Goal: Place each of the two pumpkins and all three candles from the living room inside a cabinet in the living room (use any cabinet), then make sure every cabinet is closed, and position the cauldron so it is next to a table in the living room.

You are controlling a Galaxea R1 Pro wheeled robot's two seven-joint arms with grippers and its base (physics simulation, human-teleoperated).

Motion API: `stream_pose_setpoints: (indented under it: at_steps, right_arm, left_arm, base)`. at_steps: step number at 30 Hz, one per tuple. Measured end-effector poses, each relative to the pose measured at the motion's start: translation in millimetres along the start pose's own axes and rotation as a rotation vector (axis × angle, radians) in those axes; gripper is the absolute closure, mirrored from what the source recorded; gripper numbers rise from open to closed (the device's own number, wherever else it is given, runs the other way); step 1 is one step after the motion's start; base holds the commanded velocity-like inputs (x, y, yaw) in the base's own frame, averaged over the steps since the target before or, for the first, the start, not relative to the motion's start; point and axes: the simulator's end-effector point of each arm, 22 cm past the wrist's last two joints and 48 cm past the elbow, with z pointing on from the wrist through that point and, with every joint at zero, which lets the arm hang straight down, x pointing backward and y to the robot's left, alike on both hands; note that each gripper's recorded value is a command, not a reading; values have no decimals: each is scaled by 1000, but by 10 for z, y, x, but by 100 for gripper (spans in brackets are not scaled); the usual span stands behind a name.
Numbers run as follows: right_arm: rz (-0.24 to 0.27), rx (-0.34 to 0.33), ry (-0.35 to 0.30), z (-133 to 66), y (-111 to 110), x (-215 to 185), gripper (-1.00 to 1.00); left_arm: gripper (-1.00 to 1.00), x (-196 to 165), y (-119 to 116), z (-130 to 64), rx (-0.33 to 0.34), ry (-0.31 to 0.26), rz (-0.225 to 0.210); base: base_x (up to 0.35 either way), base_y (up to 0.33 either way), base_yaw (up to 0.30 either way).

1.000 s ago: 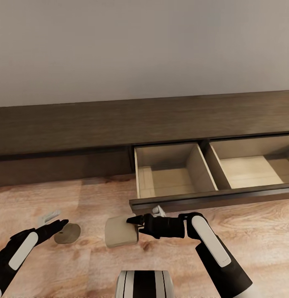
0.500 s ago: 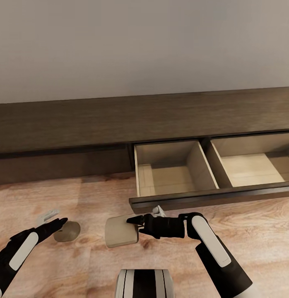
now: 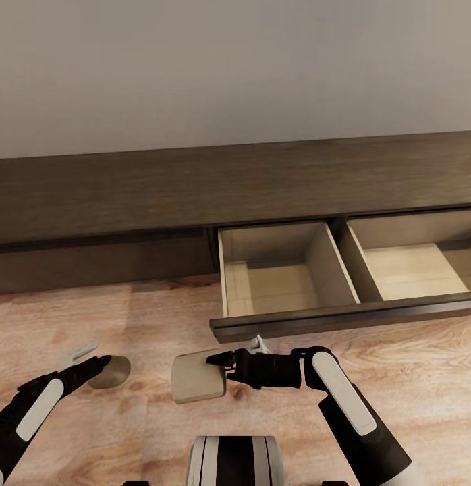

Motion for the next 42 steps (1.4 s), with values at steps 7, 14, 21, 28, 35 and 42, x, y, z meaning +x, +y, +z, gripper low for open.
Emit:
stream_pose_setpoints:
  at_steps: [7,14,21,28,35,42]
  right_arm:
    - [0,1,0,-2,-2,-1,100]
    - [0,1,0,0,-1,0,100]
    - [21,6,11,50,-111,10,100]
    - [22,5,11,48,-108,10,100]
    - [22,5,10,47,-110,9,100]
    - [32,6,15,72,-157,15,100]
  left_arm:
    - [-100,24,-35,4,9,5,8]
    - [-100,26,-45,4,13,6,7]
    - [-100,135,-4,85,3,27,10]
    - [-100,136,-8,85,5,28,11]
    - [-100,142,-17,86,7,28,13]
    - [-100,174,-87,115,18,33,32]
  base:
    - [0,0,0]
    - [0,0,0]
    - [0,0,0]
    - [0,0,0]
    - [0,0,0]
    - [0,0,0]
